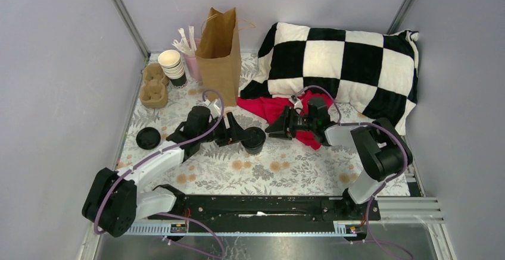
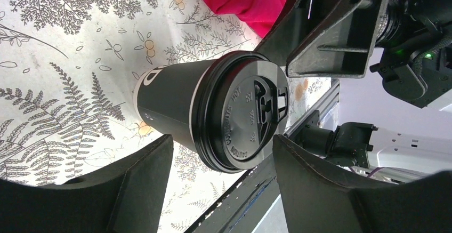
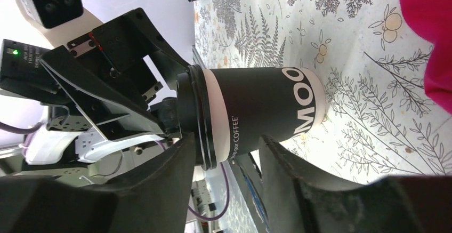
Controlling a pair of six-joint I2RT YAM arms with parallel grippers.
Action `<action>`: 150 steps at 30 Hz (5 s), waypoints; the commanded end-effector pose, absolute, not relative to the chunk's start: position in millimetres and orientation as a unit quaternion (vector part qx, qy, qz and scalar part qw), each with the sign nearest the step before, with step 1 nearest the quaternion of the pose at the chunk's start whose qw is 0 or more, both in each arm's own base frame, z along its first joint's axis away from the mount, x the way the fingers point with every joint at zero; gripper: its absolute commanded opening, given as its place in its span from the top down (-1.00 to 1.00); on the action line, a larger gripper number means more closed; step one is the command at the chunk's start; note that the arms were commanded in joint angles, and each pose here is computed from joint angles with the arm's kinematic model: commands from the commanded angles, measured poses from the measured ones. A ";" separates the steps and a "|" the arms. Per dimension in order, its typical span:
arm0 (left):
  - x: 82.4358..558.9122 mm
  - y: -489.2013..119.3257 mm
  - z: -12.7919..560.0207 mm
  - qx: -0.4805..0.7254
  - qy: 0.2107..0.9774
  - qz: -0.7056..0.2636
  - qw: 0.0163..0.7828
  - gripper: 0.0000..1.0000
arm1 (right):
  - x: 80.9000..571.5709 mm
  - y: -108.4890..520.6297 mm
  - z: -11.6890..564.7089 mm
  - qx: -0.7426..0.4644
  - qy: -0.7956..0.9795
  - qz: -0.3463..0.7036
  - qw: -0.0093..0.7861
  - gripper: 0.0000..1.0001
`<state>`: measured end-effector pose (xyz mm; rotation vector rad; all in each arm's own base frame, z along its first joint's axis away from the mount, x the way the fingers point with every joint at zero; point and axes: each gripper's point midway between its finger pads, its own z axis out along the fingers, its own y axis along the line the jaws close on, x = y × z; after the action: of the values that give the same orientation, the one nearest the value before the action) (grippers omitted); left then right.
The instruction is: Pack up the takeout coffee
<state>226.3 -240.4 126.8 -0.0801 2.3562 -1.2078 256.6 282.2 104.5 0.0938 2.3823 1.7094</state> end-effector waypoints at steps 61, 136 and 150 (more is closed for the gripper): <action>233.4 -237.2 111.7 -0.025 0.860 -0.451 0.236 0.02 | 251.9 296.4 109.5 0.002 0.780 0.618 0.099 -0.01; 172.8 -173.1 218.7 -0.022 0.837 -0.416 0.356 -0.97 | 239.6 353.3 141.9 -0.330 0.904 0.153 0.225 -0.99; 166.2 -169.6 218.6 -0.023 0.837 -0.414 0.357 -0.97 | 244.3 349.2 126.6 -0.341 0.905 0.085 0.239 -0.94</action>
<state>167.2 -169.5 214.9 -0.0666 2.1785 -1.0566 241.4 350.0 124.1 -0.9420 2.4889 0.2970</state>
